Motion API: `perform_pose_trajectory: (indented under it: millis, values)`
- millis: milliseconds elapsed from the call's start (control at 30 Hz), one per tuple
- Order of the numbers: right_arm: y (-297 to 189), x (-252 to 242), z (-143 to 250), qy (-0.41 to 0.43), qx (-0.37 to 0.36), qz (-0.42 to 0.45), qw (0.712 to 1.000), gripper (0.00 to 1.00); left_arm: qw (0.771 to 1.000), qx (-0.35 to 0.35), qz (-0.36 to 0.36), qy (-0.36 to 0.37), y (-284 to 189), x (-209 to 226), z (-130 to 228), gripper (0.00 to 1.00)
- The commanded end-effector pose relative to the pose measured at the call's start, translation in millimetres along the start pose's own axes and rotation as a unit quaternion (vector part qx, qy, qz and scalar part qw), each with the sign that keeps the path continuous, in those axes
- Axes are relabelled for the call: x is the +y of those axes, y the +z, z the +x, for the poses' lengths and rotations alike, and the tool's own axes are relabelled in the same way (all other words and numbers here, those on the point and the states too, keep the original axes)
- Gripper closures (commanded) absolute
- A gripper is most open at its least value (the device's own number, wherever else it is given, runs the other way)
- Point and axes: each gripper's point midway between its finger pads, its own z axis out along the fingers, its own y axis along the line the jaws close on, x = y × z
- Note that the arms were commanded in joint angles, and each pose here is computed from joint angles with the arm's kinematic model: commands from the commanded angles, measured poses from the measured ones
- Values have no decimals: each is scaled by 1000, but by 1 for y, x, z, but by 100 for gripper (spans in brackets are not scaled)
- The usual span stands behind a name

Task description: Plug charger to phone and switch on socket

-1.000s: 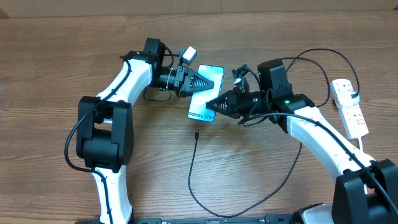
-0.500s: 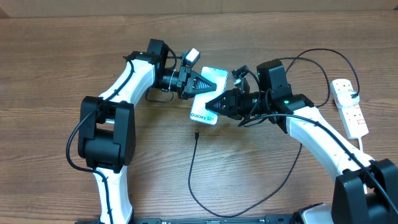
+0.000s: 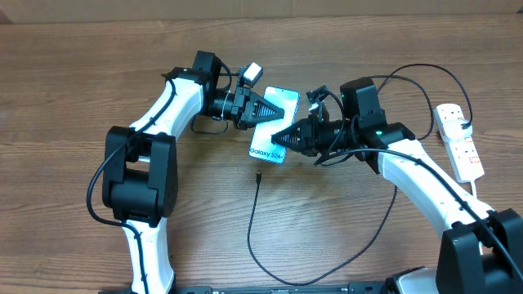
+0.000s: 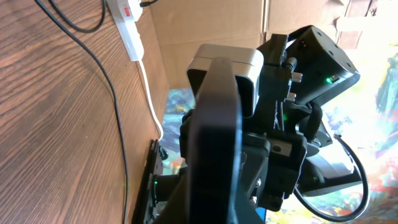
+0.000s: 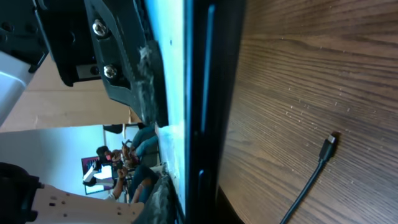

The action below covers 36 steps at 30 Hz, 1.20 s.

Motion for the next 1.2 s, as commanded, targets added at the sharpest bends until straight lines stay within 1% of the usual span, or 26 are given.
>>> perform_pose_trajectory:
  millis: [0,100,333,467,500,600,667,733,767,867,1000,1067,1167]
  values:
    - [6,-19,2,-8,-5,41,999,96,1000,2,8,-7,1,-18,-3,83]
    - [6,-19,2,-9,-5,41,999,96,1000,7,9,-17,6,-18,0,83]
    - [4,-21,-1,-6,-10,42,999,96,1000,19,10,-17,16,-19,5,93]
    - [-1,-25,-5,1,-17,45,999,96,1000,21,10,-18,17,-19,6,96]
    - [-3,-26,-6,3,-18,46,999,94,1000,21,10,-18,17,-19,6,96]
    - [-7,-29,-9,4,-24,47,999,63,1000,20,10,-17,17,-19,6,96]
    - [-8,-30,-9,-8,-25,49,998,53,1000,20,9,-17,17,-19,6,96]
    - [-9,-33,-9,-14,-24,56,998,46,1000,19,0,-16,15,-16,5,96]
    - [-9,-37,-8,-15,-25,65,997,40,1000,18,-11,-16,14,-12,5,96]
    - [-11,-45,-6,-7,-26,85,996,34,998,13,-47,-29,9,0,4,96]
    - [-12,-44,-6,-15,-25,86,996,25,993,0,-101,-58,-5,19,2,96]
    - [-13,-43,-4,-16,-24,86,996,23,989,-13,-129,-78,-17,29,-1,96]
    - [-17,-39,-1,-27,-21,88,996,21,985,-30,-140,-94,-33,33,-3,96]
